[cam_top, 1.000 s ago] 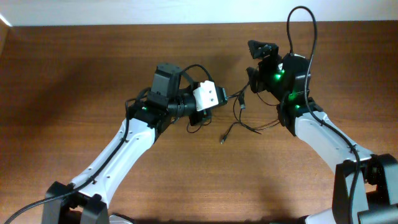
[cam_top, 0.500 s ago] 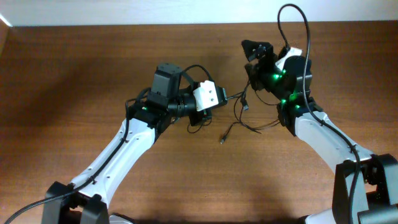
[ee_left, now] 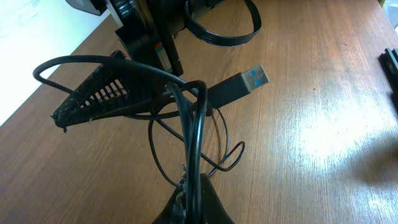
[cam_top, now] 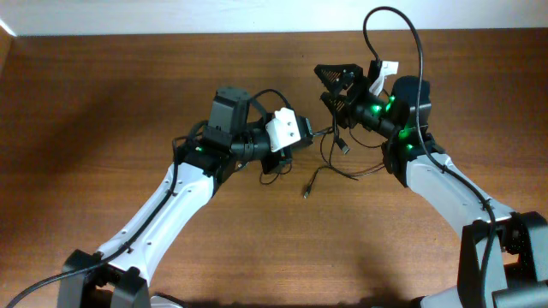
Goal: Untangle cables
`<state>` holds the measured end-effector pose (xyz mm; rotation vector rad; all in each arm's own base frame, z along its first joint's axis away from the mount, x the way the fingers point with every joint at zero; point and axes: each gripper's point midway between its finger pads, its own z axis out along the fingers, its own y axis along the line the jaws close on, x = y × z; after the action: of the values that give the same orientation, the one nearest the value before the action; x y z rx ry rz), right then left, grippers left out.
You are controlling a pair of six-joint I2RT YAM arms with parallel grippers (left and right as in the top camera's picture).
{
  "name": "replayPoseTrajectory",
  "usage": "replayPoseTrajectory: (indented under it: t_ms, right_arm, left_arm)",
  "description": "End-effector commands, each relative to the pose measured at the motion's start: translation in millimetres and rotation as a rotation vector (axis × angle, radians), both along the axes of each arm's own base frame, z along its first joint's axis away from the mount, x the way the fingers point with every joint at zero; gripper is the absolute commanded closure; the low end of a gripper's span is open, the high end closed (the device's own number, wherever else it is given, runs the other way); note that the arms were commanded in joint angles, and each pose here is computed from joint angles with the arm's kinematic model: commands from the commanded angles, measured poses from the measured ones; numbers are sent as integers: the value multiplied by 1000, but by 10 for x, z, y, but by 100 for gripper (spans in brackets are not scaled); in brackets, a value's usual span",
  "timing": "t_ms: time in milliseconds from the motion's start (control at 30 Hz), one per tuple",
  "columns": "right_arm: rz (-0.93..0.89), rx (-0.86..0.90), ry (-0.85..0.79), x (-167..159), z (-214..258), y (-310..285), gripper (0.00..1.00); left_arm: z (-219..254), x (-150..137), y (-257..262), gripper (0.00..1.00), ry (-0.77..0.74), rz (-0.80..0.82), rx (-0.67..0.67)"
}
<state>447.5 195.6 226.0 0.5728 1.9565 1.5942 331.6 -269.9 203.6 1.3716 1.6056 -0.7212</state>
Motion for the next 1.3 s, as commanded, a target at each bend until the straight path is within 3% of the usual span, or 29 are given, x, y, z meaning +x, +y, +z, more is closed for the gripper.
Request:
replayPoseTrajectory:
  t_ms: [0,167,367,700,867,1033,1267]
  right_arm:
    - [19,75,55,-57,102,55,1]
    - [116,116,83,-203,158,166,1]
    - [218,118,-1,-327,306,253,1]
    - [196,88,-7,-268,240,82,1]
    - [183,25,31,-259,27,-25,1]
    - [178,23,19,-241,40,-78,1]
    - [279,50,-161,-333,392,-175,1]
  left_arm:
    - [12,-60,-38,100,20,-20,-17]
    - [-23,4,-2,100,9,17,10]
    - [-87,127,79,100,18,108,51]
    - [-178,378,289,100,6,288,129]
    - [-58,607,445,100,29,424,62]
    - [-32,639,468,100,36,442,45]
    - [-30,754,578,100,83,571,22]
